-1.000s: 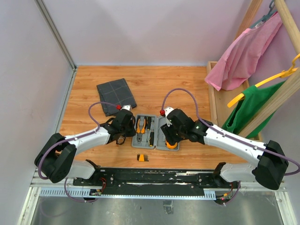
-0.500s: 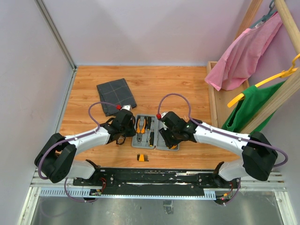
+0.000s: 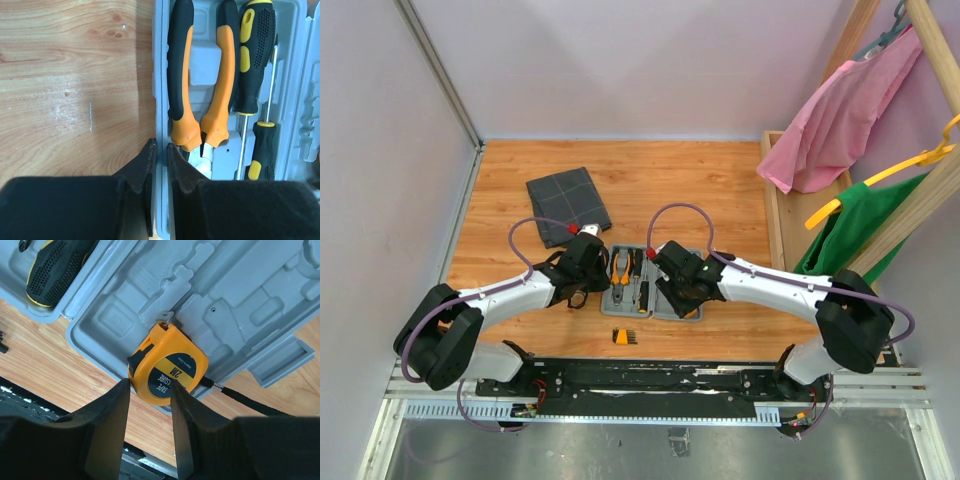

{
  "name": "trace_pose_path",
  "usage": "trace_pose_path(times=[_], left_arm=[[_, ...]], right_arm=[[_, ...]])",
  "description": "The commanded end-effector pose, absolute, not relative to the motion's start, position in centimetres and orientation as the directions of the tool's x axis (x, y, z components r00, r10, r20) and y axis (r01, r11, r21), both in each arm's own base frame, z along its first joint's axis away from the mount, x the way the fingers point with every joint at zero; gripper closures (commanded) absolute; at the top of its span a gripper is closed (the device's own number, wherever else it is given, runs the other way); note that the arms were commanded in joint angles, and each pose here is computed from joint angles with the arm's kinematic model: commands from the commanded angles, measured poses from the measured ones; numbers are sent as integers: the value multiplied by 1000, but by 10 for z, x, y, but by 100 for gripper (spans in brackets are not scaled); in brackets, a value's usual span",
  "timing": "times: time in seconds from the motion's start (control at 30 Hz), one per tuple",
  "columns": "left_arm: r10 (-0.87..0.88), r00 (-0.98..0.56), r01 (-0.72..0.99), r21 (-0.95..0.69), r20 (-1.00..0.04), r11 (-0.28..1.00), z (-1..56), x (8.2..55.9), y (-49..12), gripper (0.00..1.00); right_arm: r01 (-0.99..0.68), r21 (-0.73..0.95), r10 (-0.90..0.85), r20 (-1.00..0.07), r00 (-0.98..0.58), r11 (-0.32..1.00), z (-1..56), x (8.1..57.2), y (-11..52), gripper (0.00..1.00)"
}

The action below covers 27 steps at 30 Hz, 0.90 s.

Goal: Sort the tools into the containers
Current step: Place the engineering item in the storage box.

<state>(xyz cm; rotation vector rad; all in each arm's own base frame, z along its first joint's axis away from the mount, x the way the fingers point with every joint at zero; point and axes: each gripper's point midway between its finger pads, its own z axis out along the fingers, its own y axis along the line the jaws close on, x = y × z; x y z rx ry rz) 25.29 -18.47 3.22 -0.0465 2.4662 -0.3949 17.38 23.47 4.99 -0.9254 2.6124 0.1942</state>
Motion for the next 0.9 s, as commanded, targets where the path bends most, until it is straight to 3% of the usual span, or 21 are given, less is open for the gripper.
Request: trace_pose_path(times=[0.0, 0.33, 0.57, 0.73, 0.87], left_arm=[[-127, -795, 74, -303, -593, 950, 38, 258, -188, 93], [-124, -797, 75, -301, -591, 951, 37, 257, -188, 93], [-119, -797, 76, -293, -593, 953, 37, 257, -187, 93], [-117, -797, 77, -292, -592, 953, 36, 258, -187, 94], [-119, -797, 79, -298, -592, 951, 38, 259, -189, 94]], right_arm=[[-640, -116, -636, -334, -695, 760, 49, 175, 223, 62], [-666, -263, -716, -250, -652, 698, 47, 172, 214, 60], [-681, -173, -682, -399, -613, 712, 81, 171, 236, 43], [-640, -150, -614, -509, -604, 754, 110, 178, 235, 43], [-493, -139, -482, -546, -685, 859, 112, 191, 209, 45]])
